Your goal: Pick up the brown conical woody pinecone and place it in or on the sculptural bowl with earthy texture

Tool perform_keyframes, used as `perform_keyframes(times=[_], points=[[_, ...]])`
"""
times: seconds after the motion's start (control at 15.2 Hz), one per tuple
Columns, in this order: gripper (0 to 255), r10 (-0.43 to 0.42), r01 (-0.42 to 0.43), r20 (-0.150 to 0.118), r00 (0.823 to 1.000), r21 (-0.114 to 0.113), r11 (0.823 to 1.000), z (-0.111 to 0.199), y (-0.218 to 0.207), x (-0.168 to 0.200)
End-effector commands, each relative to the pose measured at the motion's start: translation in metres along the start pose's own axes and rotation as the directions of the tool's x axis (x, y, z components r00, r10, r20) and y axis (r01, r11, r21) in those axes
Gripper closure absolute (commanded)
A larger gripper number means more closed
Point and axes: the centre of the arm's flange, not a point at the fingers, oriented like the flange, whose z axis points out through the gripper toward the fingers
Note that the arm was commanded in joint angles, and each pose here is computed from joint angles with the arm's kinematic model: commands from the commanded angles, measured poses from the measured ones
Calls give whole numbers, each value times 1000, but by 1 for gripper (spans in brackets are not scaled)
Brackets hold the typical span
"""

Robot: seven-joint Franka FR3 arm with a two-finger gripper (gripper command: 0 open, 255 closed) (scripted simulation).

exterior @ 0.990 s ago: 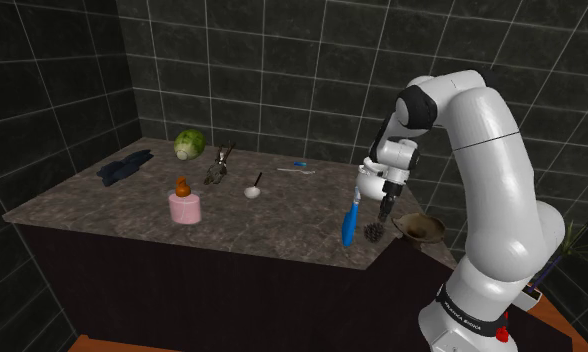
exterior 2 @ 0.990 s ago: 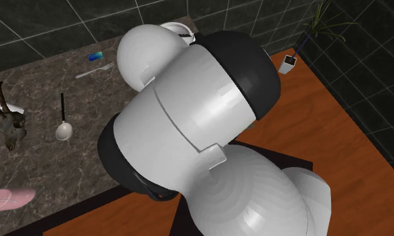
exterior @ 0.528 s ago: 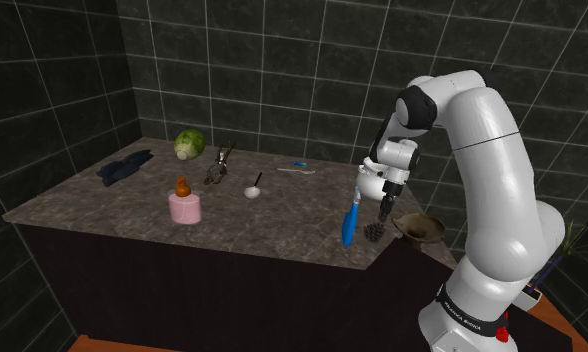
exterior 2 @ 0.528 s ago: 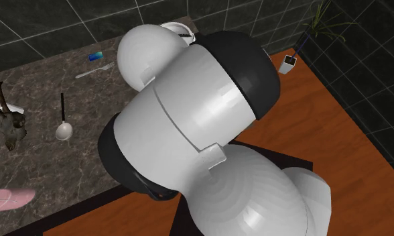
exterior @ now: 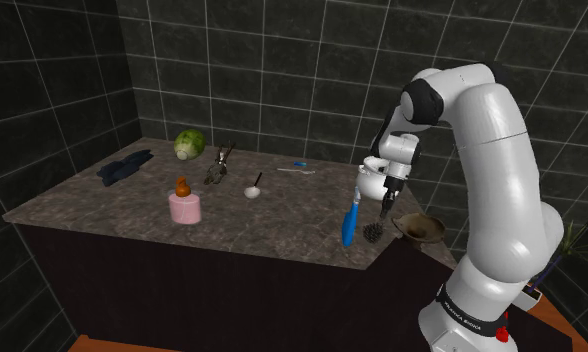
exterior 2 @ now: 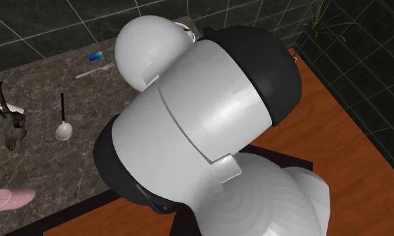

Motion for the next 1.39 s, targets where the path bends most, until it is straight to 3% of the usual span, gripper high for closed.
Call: perform_keyframes(times=[0.0, 0.07, 0.13, 0.2, 0.26, 0.79, 1.25, 1.32], points=[[0, 0, 0, 0, 1000, 0, 1000, 0, 0, 0], [0, -121, 123, 27, 992, -125, 985, 4, -32, 4], [0, -235, 245, 69, 969, -243, 939, 13, -64, 4], [0, -340, 362, 124, 932, -351, 863, 25, -94, -1], [0, -389, 418, 157, 908, -402, 815, 33, -109, -4], [0, -389, 418, 157, 908, -402, 815, 69, -92, -3], [0, -389, 418, 157, 908, -402, 815, 69, -92, -3], [255, -389, 418, 157, 908, -402, 815, 69, -92, -3]])
